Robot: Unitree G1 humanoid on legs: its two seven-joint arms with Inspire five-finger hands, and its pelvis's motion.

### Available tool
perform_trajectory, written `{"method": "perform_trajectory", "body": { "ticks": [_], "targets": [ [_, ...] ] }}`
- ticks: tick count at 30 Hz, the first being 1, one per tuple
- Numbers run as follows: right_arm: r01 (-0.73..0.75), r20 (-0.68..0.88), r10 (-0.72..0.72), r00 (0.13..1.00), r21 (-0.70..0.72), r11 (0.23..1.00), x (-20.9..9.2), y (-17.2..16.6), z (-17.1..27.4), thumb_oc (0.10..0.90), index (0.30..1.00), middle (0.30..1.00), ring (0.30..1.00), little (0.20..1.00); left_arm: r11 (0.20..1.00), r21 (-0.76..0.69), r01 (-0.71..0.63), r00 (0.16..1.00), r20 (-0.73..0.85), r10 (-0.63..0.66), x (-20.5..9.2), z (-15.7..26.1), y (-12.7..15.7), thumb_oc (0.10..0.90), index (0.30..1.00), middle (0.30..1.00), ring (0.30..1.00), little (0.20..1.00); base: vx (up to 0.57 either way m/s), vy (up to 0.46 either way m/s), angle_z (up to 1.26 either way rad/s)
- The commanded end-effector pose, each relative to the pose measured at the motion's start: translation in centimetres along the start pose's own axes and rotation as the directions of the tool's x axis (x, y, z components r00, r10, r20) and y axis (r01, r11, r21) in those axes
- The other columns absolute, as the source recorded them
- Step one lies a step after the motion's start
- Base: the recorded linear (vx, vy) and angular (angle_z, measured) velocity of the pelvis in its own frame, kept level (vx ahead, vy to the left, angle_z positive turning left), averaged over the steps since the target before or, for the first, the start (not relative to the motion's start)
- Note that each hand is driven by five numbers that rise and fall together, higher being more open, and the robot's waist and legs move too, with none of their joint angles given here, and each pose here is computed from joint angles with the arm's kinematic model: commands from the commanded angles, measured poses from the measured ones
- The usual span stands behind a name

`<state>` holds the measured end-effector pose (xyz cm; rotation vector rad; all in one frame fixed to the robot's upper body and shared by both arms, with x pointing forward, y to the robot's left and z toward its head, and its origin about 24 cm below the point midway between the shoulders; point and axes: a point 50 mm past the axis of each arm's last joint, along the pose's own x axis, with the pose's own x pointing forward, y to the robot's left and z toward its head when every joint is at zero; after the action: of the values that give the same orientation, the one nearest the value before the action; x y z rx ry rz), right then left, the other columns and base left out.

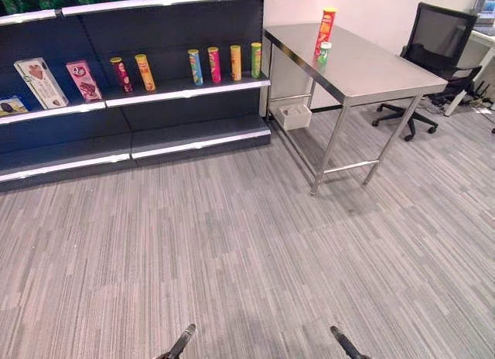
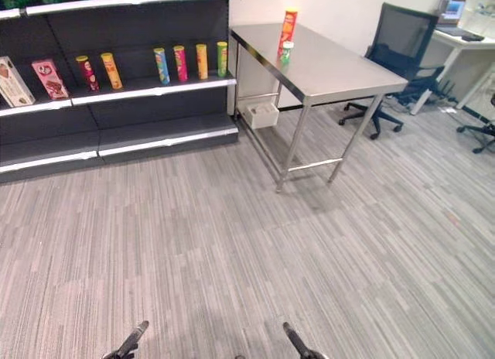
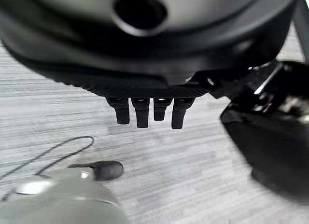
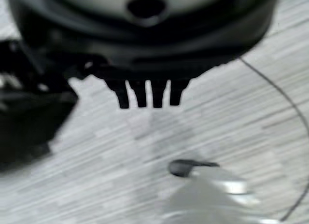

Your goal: Put the goods on the table back onto the shelves and tidy them up.

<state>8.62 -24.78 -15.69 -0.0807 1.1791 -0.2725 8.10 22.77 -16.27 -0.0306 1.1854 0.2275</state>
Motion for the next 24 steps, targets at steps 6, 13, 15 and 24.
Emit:
{"method": "perform_trajectory", "body": {
  "ticks": [6,13,15,24],
  "targets": [
    [0.042,0.083,-0.042,0.996,0.007,0.999,0.3,-1.3,2.7,0.800,0.900,0.900,0.900,0.900,0.999,-0.032,-0.011,0.987,0.158,0.016,0.3,4.6,0.2,0.800,0.900,0.900,0.900,0.900,0.01,-0.009,-0.03],
    [0.039,0.078,-0.040,0.996,0.016,0.999,0.2,-1.2,2.4,0.800,0.900,0.900,0.900,0.900,1.000,-0.027,-0.003,0.988,0.155,0.007,0.3,4.5,0.0,0.800,0.900,0.900,0.900,0.900,0.00,-0.005,0.00],
    [0.039,0.077,-0.040,0.996,0.009,0.999,0.2,-1.3,2.4,0.800,0.900,0.900,0.900,0.900,1.000,-0.019,-0.005,0.989,0.149,0.007,0.4,4.4,0.0,0.800,0.900,0.900,0.900,0.900,0.00,0.000,0.00],
    [0.028,0.137,-0.021,0.990,-0.049,0.998,0.3,-1.1,4.4,0.800,0.900,0.900,0.900,0.900,0.995,0.097,-0.011,0.991,0.135,-0.002,0.5,4.7,0.1,0.800,0.900,0.900,0.900,0.900,-0.01,-0.059,0.00]
  ]
}}
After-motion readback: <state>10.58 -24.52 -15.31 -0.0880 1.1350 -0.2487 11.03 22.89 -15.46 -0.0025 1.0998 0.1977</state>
